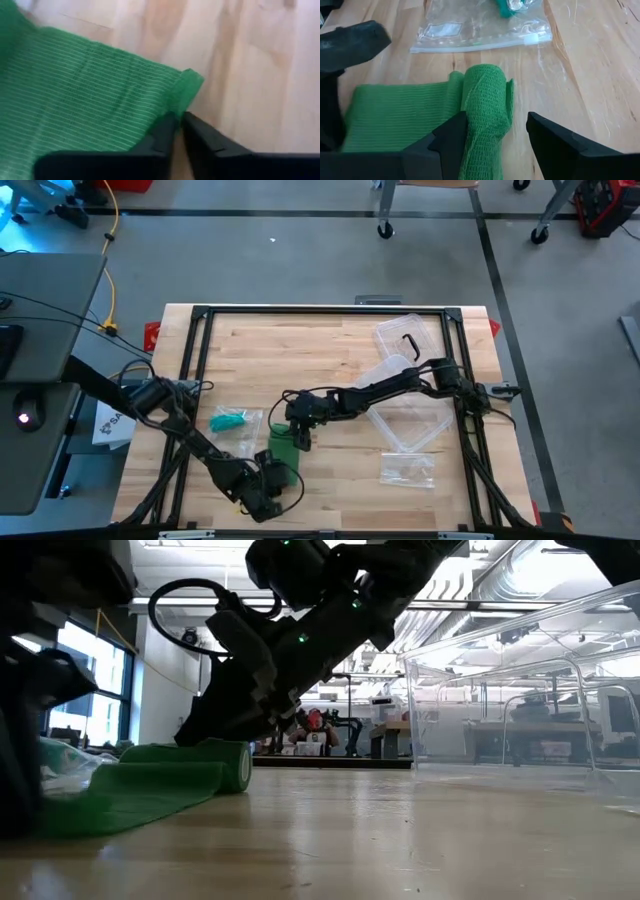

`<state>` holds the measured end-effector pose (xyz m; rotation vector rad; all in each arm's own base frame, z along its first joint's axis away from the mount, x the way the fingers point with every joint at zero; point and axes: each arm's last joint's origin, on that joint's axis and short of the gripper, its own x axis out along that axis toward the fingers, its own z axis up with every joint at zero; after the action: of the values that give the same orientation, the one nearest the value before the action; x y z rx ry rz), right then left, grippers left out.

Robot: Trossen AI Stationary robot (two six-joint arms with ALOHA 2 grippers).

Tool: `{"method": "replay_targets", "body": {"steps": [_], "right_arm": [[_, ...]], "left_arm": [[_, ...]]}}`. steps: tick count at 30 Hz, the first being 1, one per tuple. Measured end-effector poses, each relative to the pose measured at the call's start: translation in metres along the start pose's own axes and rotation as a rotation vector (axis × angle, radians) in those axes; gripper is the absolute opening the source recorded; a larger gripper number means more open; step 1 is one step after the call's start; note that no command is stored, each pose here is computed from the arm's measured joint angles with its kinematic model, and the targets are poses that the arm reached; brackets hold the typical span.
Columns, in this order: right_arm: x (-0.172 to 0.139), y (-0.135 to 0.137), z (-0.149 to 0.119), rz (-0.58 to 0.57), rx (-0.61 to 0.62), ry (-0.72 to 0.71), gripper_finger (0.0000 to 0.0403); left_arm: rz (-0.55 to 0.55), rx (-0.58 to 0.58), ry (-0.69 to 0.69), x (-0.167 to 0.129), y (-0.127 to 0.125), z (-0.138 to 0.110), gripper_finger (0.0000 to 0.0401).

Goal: Roll bandage
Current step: Roll the green bandage

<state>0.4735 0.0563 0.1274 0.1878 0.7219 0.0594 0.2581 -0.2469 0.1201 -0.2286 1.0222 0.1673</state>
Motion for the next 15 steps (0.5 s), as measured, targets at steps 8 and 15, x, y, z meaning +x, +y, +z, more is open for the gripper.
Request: {"method": "replay_targets", "body": {"steps": [8,15], "right_arm": [[0.0,0.0,0.0,0.0,-0.008,0.001,0.0199],[0.0,0.0,0.001,-0.012,-0.011,-0.007,0.0199]], "left_arm": [[-0.108,0.032,0.05,-0.012,-0.021,0.002,0.0002],[-0.119,0.028,0.026,-0.015,-0.026,0.003,0.0001]]}}
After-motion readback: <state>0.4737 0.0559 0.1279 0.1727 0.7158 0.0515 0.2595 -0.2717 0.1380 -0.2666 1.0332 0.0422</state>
